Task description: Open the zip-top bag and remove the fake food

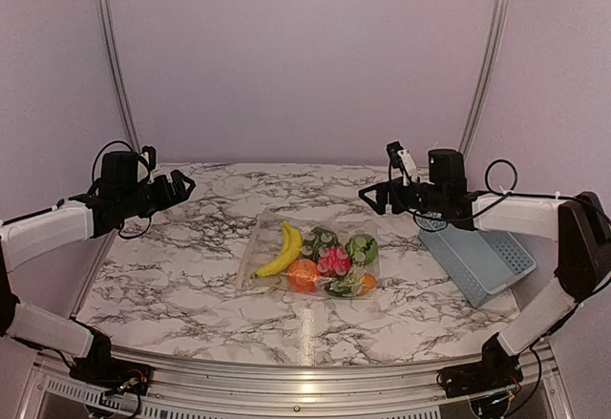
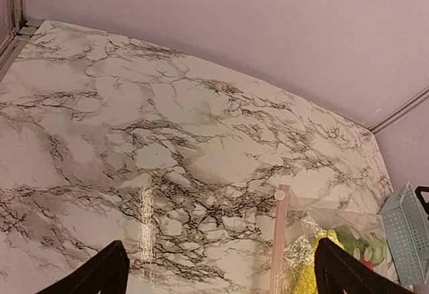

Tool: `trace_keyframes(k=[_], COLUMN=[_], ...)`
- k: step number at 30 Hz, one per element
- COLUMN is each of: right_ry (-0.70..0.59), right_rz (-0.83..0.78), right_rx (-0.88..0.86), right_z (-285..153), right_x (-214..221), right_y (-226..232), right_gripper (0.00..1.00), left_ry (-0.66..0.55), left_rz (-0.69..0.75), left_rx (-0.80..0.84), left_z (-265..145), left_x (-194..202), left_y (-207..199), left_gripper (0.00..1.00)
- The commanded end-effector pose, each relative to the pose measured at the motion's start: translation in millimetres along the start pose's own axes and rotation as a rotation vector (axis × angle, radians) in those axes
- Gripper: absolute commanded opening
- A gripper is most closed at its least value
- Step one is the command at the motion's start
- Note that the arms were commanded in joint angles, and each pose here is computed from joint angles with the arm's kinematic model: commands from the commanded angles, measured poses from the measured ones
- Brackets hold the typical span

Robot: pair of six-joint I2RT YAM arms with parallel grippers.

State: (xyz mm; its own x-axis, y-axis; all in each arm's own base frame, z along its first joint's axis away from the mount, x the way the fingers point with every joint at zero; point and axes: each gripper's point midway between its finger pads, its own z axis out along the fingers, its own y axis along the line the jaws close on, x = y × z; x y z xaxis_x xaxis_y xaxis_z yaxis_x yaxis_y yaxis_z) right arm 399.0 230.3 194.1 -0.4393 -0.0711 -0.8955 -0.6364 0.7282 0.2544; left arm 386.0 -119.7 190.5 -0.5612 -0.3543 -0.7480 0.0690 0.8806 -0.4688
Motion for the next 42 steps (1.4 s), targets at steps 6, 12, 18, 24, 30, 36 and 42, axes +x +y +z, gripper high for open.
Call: trace_keyframes(k=[6, 12, 18, 24, 30, 36, 42], right_ry=[-0.006, -0.001, 0.015, 0.031, 0.081, 0.13, 0.129], right_rz=[-0.052, -0.035, -0.015, 0.007, 0.023, 0.044, 0.047], right_rx=[-0.079, -0.129, -0.162, -0.183, -0.198, -0.215, -0.221], right_z=[0.3, 5.6, 10.4, 12.9, 19.2, 28.3, 29.3], right_x=[-21.2, -20.3, -14.2, -5.8, 10.8, 31.1, 32.4], right_y=[20.6, 27.3, 30.6, 33.2, 36.0, 35.9, 36.3], right_gripper=[0.99, 0.99, 0.99, 0.99, 0.99, 0.99, 0.99], left_ry=[0.087, 0.164, 0.237, 0.31, 0.367, 0.427, 0.465], left_rz=[0.042, 0.031, 0.034, 0.047, 0.038, 0.023, -0.014], left_rx=[0.242, 0.319, 0.391, 0.413, 0.433, 0.435, 0.478], left_z=[-4.4, 1.2, 17.3, 42.2, 64.5, 83.4, 95.0], left_x=[25.4, 54.4, 82.0, 104.8, 124.9, 149.4, 167.9], left_y=[-37.7, -44.3, -58.2, -72.1, -81.0, -84.9, -93.9], left_gripper=[0.99, 0.99, 0.99, 0.99, 0.99, 0.99, 0.85])
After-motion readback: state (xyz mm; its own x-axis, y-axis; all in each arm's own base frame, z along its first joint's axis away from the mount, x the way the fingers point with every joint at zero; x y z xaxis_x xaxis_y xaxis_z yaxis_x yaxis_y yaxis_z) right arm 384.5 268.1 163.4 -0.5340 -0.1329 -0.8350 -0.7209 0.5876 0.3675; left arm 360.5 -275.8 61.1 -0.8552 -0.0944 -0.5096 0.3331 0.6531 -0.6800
